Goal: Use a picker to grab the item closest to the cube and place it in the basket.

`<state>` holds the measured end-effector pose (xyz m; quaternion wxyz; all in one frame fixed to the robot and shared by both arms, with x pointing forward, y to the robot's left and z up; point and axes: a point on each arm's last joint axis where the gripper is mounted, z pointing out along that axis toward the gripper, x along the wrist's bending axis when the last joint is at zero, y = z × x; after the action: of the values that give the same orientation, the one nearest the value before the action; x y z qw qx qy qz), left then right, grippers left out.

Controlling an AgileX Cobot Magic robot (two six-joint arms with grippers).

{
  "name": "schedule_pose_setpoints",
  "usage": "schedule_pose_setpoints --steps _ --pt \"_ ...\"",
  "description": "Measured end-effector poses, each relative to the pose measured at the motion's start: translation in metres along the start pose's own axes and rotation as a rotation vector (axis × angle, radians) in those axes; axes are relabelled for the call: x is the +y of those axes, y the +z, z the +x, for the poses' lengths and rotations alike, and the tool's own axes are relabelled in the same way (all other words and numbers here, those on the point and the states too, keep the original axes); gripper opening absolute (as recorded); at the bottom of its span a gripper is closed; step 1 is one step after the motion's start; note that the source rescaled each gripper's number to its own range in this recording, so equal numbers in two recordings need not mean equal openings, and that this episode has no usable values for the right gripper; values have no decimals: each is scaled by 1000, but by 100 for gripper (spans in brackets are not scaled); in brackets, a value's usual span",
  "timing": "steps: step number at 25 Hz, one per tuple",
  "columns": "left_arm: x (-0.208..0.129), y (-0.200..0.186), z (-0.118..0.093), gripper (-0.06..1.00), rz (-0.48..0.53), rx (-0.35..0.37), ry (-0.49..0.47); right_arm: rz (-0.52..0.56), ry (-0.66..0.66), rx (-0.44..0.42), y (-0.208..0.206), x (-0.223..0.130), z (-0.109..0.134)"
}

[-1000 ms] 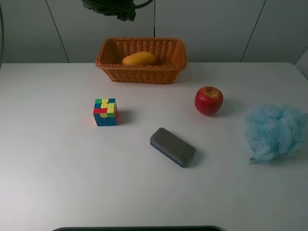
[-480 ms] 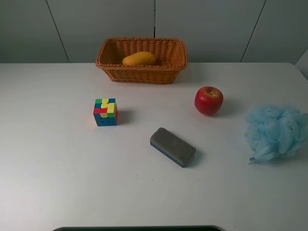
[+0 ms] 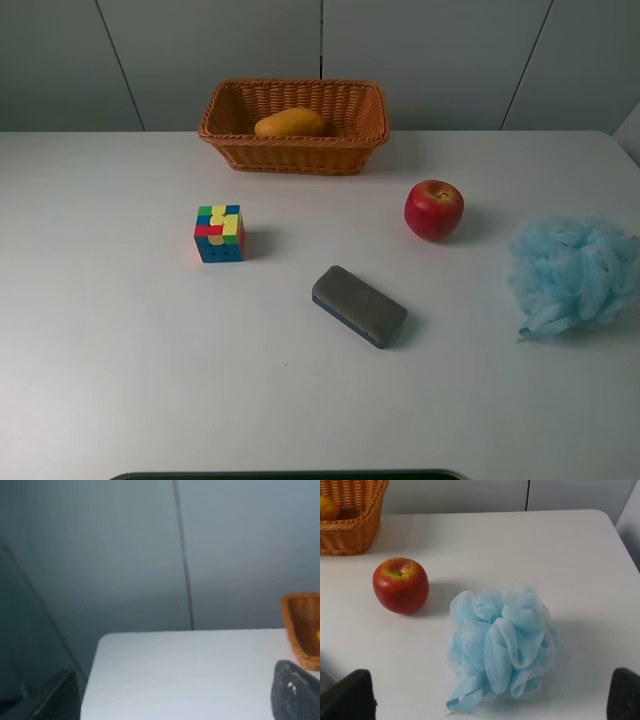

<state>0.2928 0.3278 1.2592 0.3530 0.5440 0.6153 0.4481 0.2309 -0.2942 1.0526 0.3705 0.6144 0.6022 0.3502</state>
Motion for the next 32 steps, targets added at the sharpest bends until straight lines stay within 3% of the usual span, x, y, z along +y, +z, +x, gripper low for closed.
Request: schedule_pose_setpoints --steps 2,7,16,20,24,32 --pt "-25 -16 12 99 -5 46 -41 0 0 0 0 0 0" --pt "-83 -44 18 99 -14 109 -125 0 0 0 0 0 0" --pt "-176 -41 6 99 -8 20 -194 0 0 0 0 0 0" --pt "-196 -15 -3 99 102 -5 -184 0 0 0 0 0 0" --pt "-212 7 -12 99 149 -49 -187 0 0 0 0 0 0" --pt "-214 11 -15 99 145 -73 -178 0 0 0 0 0 0"
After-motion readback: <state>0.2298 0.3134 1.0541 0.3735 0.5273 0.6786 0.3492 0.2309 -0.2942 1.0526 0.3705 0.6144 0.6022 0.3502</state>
